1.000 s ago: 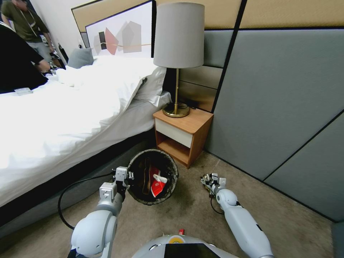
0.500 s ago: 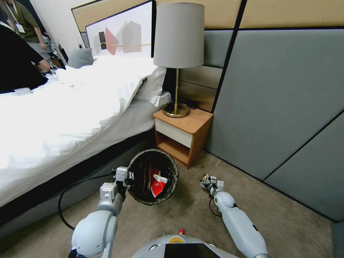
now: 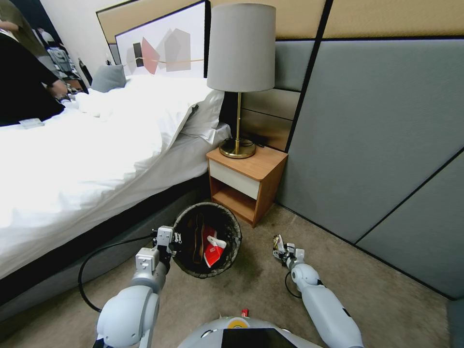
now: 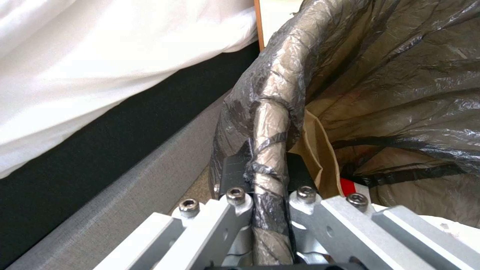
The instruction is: Pick up the trash bin, then pick up the garbage from the floor and place it into the trash bin.
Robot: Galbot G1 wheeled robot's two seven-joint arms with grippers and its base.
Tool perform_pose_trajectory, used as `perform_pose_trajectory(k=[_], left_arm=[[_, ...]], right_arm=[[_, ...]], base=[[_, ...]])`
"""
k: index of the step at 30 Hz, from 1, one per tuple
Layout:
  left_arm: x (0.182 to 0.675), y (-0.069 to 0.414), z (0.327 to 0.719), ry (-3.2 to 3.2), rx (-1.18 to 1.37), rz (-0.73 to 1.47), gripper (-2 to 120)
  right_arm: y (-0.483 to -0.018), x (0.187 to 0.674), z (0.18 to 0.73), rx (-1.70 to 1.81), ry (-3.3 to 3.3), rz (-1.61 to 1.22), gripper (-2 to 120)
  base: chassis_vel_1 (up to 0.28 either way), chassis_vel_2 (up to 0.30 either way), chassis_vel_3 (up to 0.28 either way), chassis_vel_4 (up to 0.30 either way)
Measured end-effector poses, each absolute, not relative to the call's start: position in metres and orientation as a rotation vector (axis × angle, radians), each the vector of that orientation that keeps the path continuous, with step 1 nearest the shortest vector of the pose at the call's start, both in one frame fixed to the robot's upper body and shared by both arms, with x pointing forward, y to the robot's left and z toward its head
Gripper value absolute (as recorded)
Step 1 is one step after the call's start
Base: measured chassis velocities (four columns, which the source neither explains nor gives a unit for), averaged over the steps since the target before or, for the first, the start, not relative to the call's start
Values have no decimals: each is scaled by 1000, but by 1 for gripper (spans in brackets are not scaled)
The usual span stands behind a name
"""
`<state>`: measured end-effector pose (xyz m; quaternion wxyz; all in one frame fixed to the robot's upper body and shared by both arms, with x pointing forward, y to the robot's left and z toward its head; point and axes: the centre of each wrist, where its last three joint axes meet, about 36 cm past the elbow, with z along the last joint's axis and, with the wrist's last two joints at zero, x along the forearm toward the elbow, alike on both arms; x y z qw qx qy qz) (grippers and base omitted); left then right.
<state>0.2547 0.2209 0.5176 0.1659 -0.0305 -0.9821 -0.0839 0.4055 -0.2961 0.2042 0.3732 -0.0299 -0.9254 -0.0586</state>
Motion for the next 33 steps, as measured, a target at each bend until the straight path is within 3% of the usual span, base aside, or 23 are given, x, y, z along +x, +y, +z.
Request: perform_pose_trajectory(k=[5, 6, 9, 15, 19, 21, 23, 24, 27, 28, 33], left_arm=[[253, 219, 517, -2794, -87, -243, 1], [253, 218, 517, -2794, -89, -245, 1], [252, 218, 518, -2794, -88, -247, 1], [250, 218, 520, -2797, -88, -253, 1], [250, 217, 520, -2799, -89, -254, 1], [250, 216, 520, -2801, -93, -254, 1], [250, 216, 521, -2801, -94, -254, 1], [250, 216, 521, -2802, -97, -253, 1], [250, 216, 521, -2802, -97, -253, 1], [250, 216, 521, -2802, -99, -255, 1], [250, 217, 522, -2806, -101, -262, 1]], right_arm=[[-295, 404, 203, -74, -2372, -155, 90], [-295, 402, 202, -71, -2372, -157, 82], [-294, 400, 201, -68, -2369, -159, 75], [-296, 396, 199, -69, -2370, -162, 49], [-297, 395, 198, -74, -2370, -165, 40], [-300, 392, 197, -84, -2368, -168, 27], [-301, 392, 197, -86, -2368, -169, 25], [-303, 391, 197, -93, -2370, -169, 17], [-304, 390, 197, -97, -2371, -170, 11], [-306, 388, 196, -102, -2371, -172, 3], [-304, 389, 198, -107, -2389, -172, 0]], base=[[0, 0, 0, 0], [0, 0, 0, 0], [0, 0, 0, 0], [0, 0, 0, 0], [0, 0, 0, 0], [0, 0, 0, 0], [0, 0, 0, 0], [0, 0, 0, 0], [0, 0, 0, 0], [0, 0, 0, 0], [0, 0, 0, 0]])
